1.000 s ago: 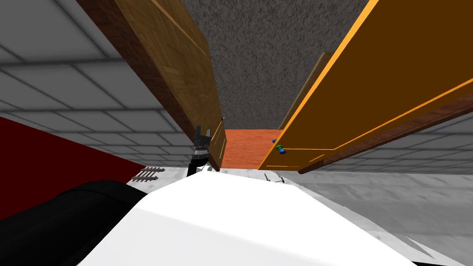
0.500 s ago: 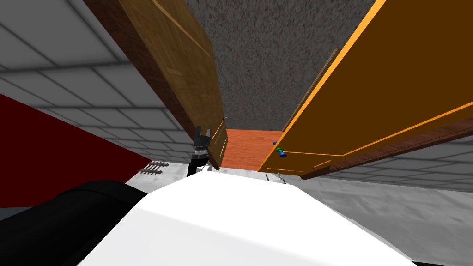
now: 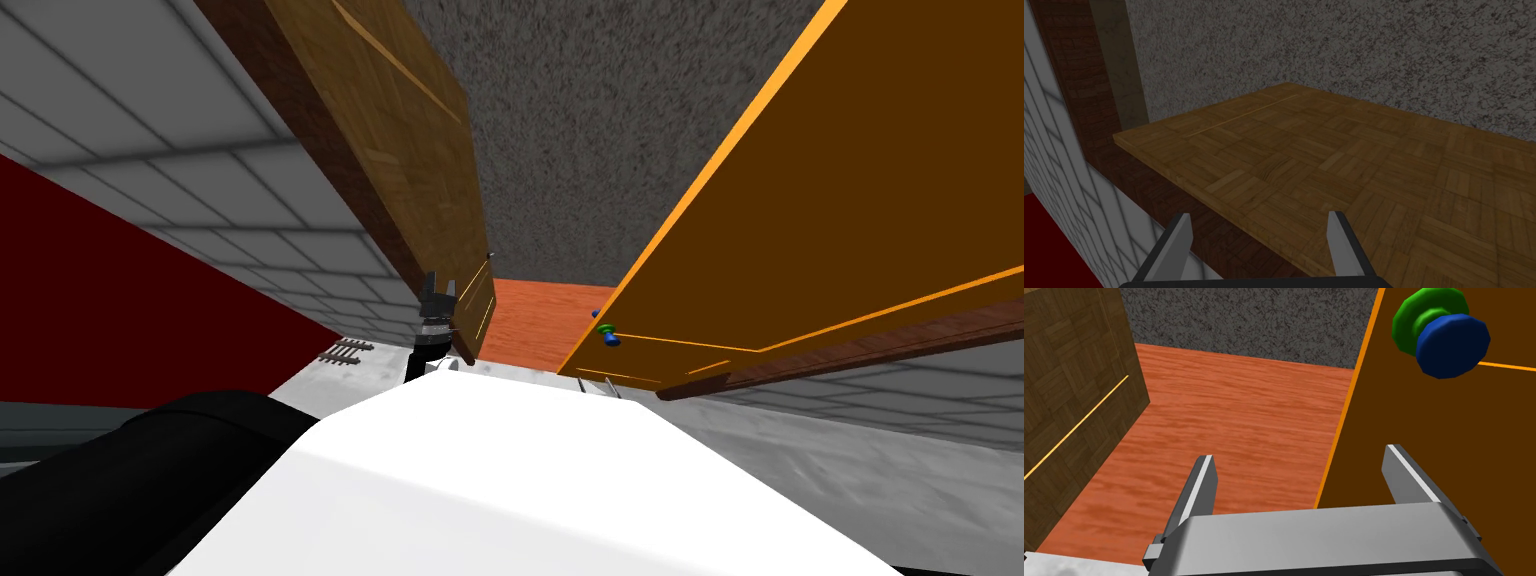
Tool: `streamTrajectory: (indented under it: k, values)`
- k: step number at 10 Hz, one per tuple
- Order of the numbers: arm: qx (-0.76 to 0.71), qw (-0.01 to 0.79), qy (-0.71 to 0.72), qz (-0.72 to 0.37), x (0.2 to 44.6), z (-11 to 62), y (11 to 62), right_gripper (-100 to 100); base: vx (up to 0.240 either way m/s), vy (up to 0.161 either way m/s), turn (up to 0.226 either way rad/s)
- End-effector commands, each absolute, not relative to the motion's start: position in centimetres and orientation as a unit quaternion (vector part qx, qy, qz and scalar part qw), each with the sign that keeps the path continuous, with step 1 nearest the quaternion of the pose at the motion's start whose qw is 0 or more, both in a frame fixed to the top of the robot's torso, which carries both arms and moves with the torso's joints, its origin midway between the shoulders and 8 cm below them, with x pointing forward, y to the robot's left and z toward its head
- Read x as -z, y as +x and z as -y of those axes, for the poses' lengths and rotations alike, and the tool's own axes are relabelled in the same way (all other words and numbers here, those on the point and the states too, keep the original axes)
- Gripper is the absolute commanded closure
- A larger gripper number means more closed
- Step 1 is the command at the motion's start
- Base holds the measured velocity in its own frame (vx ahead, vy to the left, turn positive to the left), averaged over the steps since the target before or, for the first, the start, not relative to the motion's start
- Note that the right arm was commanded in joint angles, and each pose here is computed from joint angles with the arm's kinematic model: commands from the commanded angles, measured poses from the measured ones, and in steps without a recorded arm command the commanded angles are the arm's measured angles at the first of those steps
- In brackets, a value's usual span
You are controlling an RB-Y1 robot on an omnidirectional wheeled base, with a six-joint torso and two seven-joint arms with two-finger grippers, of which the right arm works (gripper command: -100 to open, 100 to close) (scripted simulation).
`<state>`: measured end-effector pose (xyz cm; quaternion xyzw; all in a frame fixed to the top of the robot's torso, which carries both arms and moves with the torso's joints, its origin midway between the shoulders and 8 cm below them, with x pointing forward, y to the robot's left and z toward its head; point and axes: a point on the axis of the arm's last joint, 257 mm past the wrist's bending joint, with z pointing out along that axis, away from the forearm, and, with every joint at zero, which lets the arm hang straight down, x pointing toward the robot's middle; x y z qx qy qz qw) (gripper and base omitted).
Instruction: Push the door open
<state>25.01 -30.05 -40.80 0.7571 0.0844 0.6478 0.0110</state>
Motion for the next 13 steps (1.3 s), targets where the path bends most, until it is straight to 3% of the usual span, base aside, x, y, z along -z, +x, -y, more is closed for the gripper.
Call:
streamTrajectory:
  k: [1,13]
  values:
    - [-0.655,0.014,0.752,-0.071,40.6,30.4,24.7,-100,0.009,-0.077,0.115]
    - [-0.691,0.045,0.721,0.021,39.5,32.9,22.3,-100,-0.002,-0.076,0.098]
